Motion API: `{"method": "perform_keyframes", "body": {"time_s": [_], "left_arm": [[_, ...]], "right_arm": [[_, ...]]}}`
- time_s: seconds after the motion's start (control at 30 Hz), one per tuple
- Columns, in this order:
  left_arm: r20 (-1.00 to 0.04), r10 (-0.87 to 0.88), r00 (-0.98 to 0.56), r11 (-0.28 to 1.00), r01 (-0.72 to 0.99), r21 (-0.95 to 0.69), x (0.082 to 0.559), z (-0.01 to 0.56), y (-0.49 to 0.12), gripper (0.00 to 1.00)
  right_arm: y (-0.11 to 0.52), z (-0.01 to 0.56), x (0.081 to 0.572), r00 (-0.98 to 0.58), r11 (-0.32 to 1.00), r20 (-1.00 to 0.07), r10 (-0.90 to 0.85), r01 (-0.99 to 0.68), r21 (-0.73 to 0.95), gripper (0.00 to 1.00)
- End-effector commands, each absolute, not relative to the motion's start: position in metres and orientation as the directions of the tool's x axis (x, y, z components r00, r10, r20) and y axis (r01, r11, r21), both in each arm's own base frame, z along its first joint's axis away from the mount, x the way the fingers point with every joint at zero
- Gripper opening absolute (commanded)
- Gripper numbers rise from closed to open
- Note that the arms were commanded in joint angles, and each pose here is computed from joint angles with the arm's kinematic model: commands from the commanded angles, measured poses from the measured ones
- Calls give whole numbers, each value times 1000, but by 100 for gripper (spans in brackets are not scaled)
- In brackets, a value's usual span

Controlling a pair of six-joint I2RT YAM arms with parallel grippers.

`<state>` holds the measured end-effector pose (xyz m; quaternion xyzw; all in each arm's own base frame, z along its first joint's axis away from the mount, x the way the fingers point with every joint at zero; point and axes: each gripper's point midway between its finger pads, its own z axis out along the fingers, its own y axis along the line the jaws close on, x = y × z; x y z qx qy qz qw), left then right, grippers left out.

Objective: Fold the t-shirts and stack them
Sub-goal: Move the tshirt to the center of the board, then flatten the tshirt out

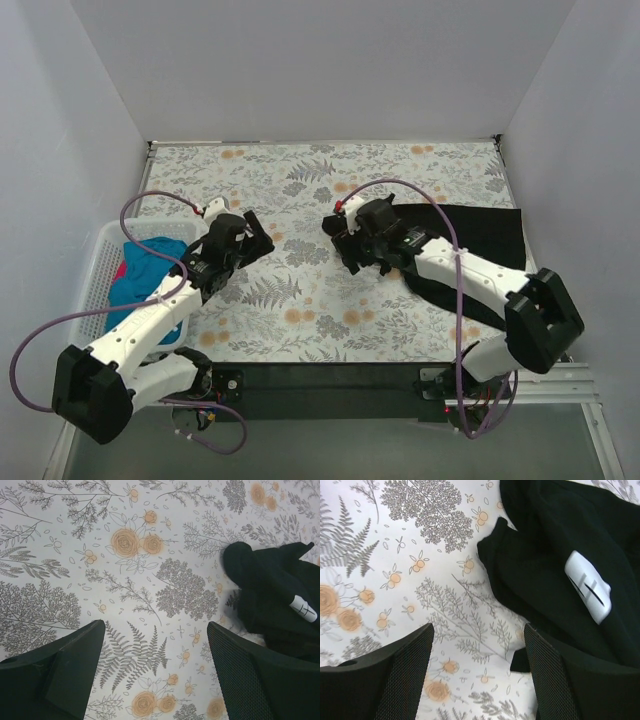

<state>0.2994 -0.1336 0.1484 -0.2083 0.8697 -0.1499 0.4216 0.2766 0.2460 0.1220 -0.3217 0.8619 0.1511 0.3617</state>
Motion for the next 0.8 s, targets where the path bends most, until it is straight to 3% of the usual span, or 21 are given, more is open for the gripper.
{"method": "perform_keyframes", "body": {"time_s": [0.0,0.3,0.4,0.43,0.5,0.53,0.57,0.63,0.77], "left_arm": [[-716,-436,-545,897,-202,-392,289,142,-121,82],[-727,-435,-531,896,-172,-410,286,144,-121,82],[-725,-440,-531,893,-170,-417,285,145,-122,82],[-725,-445,-526,890,-169,-423,285,146,-122,82],[-727,-448,-521,888,-167,-428,285,149,-122,82],[-728,-451,-516,887,-168,-431,285,150,-121,82],[-728,-451,-516,886,-166,-432,284,150,-121,82],[-729,-453,-513,885,-164,-435,284,151,-121,82],[-733,-462,-499,881,-160,-445,282,155,-119,82]], "right_arm": [[255,117,298,-455,725,-691,-562,-673,-145,79],[286,69,328,-444,673,-575,-687,-688,-272,72],[294,55,335,-437,651,-544,-717,-699,-297,56],[301,60,340,-427,652,-556,-713,-695,-303,41],[307,60,343,-412,641,-553,-724,-698,-320,26],[313,65,348,-401,639,-562,-723,-699,-323,10],[320,68,347,-390,632,-567,-726,-705,-323,3],[328,81,345,-376,623,-576,-726,-713,-321,1],[376,176,338,-292,629,-746,-598,-748,-212,1]]}}
